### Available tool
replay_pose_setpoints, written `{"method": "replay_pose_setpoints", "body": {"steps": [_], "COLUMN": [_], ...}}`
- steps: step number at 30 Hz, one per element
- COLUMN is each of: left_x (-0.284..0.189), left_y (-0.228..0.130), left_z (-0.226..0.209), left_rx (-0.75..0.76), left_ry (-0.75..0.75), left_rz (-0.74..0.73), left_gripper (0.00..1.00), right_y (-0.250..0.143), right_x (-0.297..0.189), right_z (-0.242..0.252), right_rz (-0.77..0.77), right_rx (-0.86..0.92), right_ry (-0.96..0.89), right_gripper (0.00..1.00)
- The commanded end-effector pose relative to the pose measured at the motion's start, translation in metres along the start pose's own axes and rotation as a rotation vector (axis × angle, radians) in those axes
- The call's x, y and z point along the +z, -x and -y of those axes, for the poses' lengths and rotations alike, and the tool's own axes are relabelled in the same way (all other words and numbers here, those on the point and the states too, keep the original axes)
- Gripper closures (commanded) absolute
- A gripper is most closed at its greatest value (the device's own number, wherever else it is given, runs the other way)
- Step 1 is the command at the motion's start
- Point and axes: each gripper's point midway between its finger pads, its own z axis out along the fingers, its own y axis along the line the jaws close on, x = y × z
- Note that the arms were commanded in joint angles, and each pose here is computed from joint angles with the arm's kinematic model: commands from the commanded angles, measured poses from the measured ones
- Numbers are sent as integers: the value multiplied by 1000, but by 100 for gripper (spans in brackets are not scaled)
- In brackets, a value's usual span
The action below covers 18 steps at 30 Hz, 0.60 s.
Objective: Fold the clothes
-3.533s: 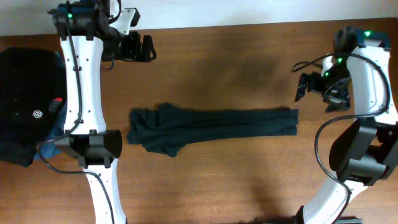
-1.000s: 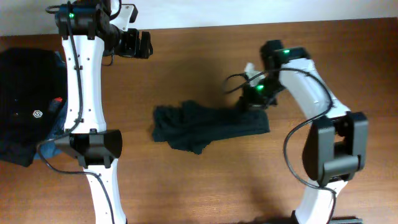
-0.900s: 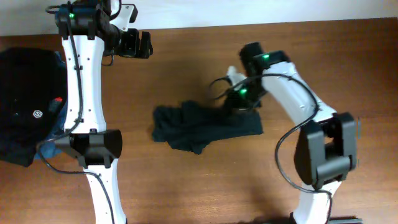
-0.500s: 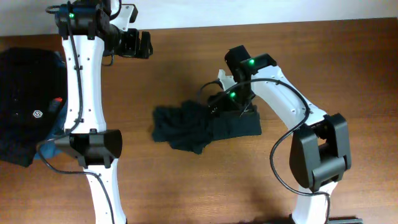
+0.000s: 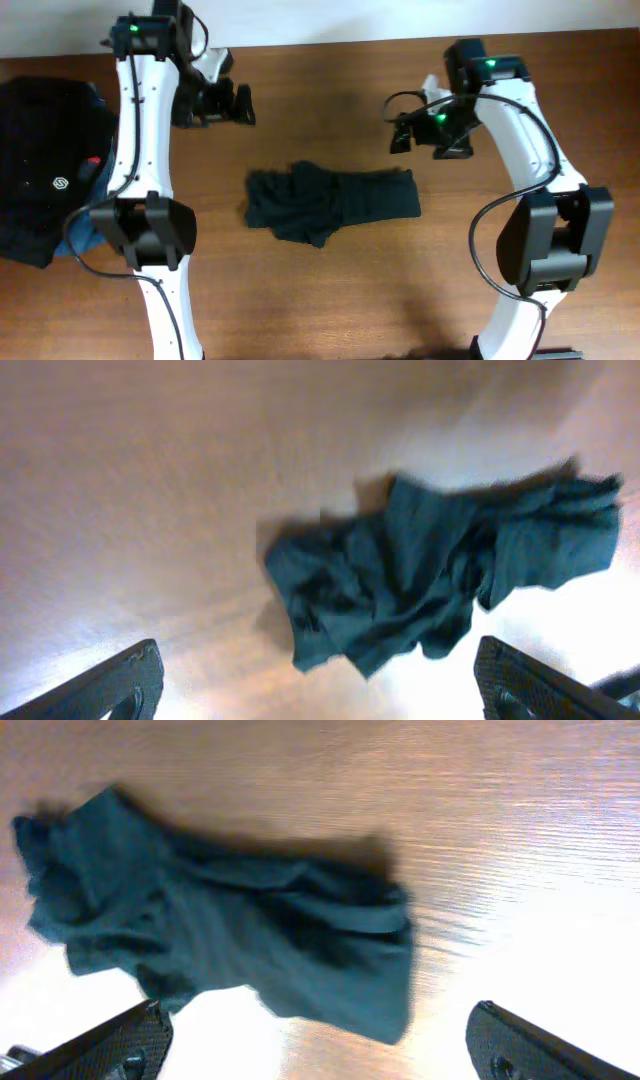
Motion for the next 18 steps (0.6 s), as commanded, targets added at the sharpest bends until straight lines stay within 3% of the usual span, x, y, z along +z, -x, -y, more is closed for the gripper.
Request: {"method": "replay_pose_setpoints", "body": {"steps": [1, 8, 14, 18], "left_x": [26, 61, 75, 48], "left_y": [-23, -48, -45, -35], "left_z": [7, 25, 16, 18], "left_rx": [-28, -11, -36, -88], "left_ry": [-32, -7, 263, 517], "left_rz": [-120, -251, -227, -75], "left_gripper": [1, 1, 1, 1], "right_y": [6, 17, 31, 31], "right_x": [-11, -14, -16, -18], "right_z": [24, 41, 40, 52], "right_rz": [31, 76, 127, 127], "right_rx": [15, 23, -80, -75], "right_ry": [-75, -129, -136, -206], "right_gripper": [0, 1, 1, 1]}}
